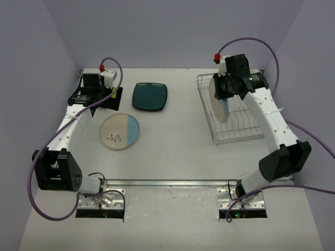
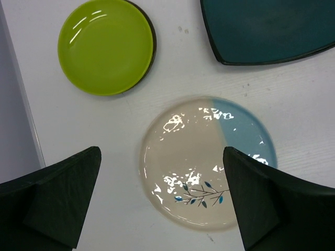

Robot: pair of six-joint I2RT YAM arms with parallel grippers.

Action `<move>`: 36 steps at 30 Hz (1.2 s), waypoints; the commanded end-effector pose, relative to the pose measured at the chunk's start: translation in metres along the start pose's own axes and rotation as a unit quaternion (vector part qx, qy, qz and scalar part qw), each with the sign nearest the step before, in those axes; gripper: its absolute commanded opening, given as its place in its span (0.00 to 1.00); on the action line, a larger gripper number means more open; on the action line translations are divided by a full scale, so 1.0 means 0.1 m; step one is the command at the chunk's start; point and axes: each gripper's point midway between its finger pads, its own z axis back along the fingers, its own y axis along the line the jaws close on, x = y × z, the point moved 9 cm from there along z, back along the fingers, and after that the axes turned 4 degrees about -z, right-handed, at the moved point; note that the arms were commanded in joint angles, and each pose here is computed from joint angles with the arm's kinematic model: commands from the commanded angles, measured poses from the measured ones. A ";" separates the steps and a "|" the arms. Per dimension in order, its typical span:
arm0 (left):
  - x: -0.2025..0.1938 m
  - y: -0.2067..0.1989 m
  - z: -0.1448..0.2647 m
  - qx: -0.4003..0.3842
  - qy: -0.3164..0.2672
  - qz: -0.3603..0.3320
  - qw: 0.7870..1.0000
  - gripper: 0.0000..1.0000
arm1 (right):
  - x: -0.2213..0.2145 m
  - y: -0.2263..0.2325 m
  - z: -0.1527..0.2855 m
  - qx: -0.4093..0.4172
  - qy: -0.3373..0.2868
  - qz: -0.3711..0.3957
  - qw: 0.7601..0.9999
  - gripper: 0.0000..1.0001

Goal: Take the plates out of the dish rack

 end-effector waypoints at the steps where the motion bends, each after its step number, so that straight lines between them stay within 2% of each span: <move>1: 0.32 0.04 0.09 -0.016 -0.045 0.024 0.999 1.00 | 0.60 -0.02 0.78 0.009 -0.183 0.008 0.983 0.00; 3: 0.39 0.02 0.12 -0.035 -0.051 0.028 0.998 1.00 | 0.67 0.01 0.89 0.030 -0.207 0.030 0.977 0.00; 6: 0.61 -0.05 0.26 -0.095 -0.081 0.036 0.992 1.00 | 0.75 0.20 1.03 0.123 -0.268 0.118 0.948 0.00; 8: 0.75 -0.15 0.40 -0.166 -0.106 0.037 0.980 1.00 | 0.75 0.40 1.10 0.148 -0.303 0.219 0.916 0.00; 11: 0.85 -0.25 0.51 -0.236 -0.119 0.044 0.963 1.00 | 0.69 0.74 1.14 0.167 -0.345 0.309 0.870 0.00; 14: 0.92 -0.38 0.62 -0.336 -0.107 0.061 0.934 1.00 | 0.58 1.14 1.14 0.159 -0.405 0.428 0.792 0.00; 17: 0.87 -0.52 0.68 -0.439 -0.065 0.088 0.892 0.93 | 0.46 1.44 1.14 0.111 -0.473 0.536 0.690 0.00; 18: 0.85 -0.56 0.69 -0.472 -0.060 0.093 0.875 0.91 | 0.41 1.52 1.13 0.101 -0.493 0.554 0.664 0.00; 22: 0.62 -0.56 0.64 -0.519 -0.022 0.130 0.844 0.87 | 0.19 1.77 1.10 0.042 -0.577 0.633 0.515 0.00; 23: 0.56 -0.54 0.62 -0.529 -0.020 0.135 0.837 0.87 | 0.14 1.80 1.11 0.032 -0.595 0.641 0.484 0.00; 25: 0.46 -0.54 0.59 -0.542 -0.004 0.141 0.829 0.87 | 0.06 1.85 1.09 0.020 -0.619 0.647 0.445 0.00; 29: 0.24 -0.60 0.50 -0.573 0.039 0.163 0.802 0.86 | -0.05 1.91 1.07 -0.004 -0.660 0.645 0.385 0.00; 36: 0.13 -0.69 0.46 -0.596 0.048 0.181 0.781 0.81 | -0.15 1.98 1.01 -0.017 -0.688 0.641 0.340 0.00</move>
